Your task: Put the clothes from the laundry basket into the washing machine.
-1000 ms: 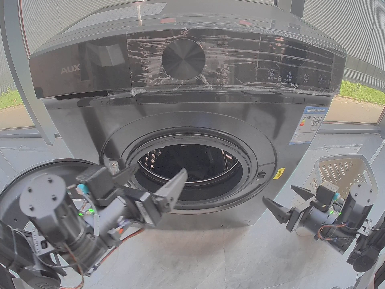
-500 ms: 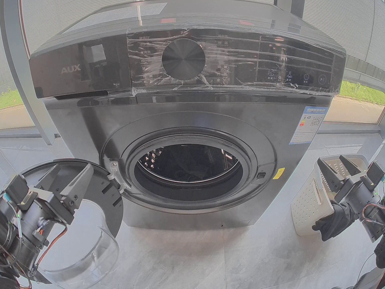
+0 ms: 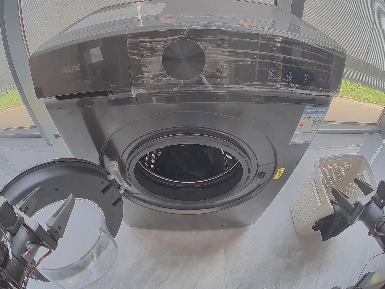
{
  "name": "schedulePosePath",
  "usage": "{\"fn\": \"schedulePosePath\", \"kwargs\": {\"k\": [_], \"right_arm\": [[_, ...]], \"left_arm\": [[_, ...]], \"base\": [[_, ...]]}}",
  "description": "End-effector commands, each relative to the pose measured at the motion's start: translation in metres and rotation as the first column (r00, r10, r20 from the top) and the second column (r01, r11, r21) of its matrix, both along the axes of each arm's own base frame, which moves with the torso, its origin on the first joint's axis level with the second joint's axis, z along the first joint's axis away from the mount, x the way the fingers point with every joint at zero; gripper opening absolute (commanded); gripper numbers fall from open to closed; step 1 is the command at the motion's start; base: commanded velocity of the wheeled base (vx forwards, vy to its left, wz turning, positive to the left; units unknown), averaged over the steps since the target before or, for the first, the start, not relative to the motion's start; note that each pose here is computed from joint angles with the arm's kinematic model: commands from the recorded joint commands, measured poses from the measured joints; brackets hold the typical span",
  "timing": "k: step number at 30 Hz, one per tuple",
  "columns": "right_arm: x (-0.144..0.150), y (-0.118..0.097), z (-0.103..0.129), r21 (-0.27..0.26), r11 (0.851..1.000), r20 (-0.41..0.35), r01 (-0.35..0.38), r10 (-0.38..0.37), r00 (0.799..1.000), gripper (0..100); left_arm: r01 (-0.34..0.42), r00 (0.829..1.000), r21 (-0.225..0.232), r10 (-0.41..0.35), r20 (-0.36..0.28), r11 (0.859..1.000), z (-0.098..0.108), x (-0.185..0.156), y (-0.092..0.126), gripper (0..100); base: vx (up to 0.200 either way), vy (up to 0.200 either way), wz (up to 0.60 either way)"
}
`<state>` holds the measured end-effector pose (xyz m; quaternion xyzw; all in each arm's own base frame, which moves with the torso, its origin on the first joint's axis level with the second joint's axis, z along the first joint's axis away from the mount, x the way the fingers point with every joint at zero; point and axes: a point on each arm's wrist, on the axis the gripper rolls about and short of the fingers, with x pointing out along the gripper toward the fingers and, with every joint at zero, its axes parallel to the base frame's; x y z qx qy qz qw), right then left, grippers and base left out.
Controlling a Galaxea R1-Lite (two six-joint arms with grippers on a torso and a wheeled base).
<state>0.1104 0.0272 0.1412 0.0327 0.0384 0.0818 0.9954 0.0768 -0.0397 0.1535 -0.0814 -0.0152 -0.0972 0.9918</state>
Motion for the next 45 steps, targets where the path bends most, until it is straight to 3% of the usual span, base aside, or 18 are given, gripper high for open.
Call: {"fn": "schedulePosePath", "kwargs": {"k": [1, 5, 15, 20, 26, 28, 33, 37, 38, 45], "right_arm": [[-0.052, -0.020, 0.000, -0.026, 0.996, 0.089, 0.090, -0.087, 0.992, 100], [-0.066, -0.023, -0.005, -0.034, 0.993, 0.093, 0.116, -0.112, 0.989, 100], [-0.079, -0.025, -0.013, -0.034, 0.992, 0.075, 0.124, -0.122, 0.990, 100], [-0.087, -0.027, -0.017, -0.030, 0.987, 0.091, 0.160, -0.157, 0.983, 100], [-0.114, -0.029, -0.040, -0.032, 0.986, 0.084, 0.164, -0.161, 0.983, 100], [-0.125, -0.030, -0.054, -0.034, 0.986, 0.073, 0.164, -0.161, 0.984, 100], [-0.128, -0.029, -0.057, -0.028, 0.978, 0.078, 0.208, -0.205, 0.976, 100], [-0.132, -0.027, -0.059, -0.029, 0.988, 0.106, 0.151, -0.147, 0.983, 100], [-0.133, -0.026, -0.060, -0.027, 0.991, 0.114, 0.133, -0.129, 0.985, 100], [-0.133, -0.026, -0.060, -0.003, 0.993, 0.125, 0.116, -0.114, 0.986, 100]], "left_arm": [[-0.084, 0.996, 0.025, 0.084, 0.006, 0.996, -0.010, -0.026, 0.023, 100], [-0.075, 0.997, 0.055, 0.073, 0.022, 0.996, -0.013, -0.037, 0.028, 100], [-0.080, 0.997, 0.057, 0.079, 0.014, 0.995, -0.018, -0.042, 0.031, 100], [-0.086, 0.996, 0.084, 0.087, -0.011, 0.993, -0.022, -0.044, 0.032, 100], [-0.128, 0.990, 0.083, 0.131, -0.041, 0.988, -0.032, -0.054, 0.038, 100], [-0.158, 0.984, 0.099, 0.165, -0.071, 0.983, -0.039, -0.059, 0.041, 100], [-0.196, 0.975, 0.104, 0.205, -0.086, 0.975, -0.044, -0.064, 0.043, 100], [-0.257, 0.960, 0.097, 0.265, -0.088, 0.962, -0.049, -0.070, 0.046, 100], [-0.295, 0.950, 0.093, 0.302, -0.079, 0.951, -0.051, -0.073, 0.047, 100], [-0.361, 0.923, 0.127, 0.373, -0.097, 0.924, -0.063, -0.083, 0.048, 100]], "base": [[-0.200, 0.000, 0.00], [-0.200, 0.000, 0.00], [-0.200, 0.000, 0.00], [-0.200, 0.000, 0.00], [0.000, 0.000, 0.00], [0.000, 0.000, 0.00], [-0.040, 0.000, 0.00], [-0.200, 0.000, 0.00], [-0.200, 0.000, 0.00], [0.000, 0.000, 0.00]]}}
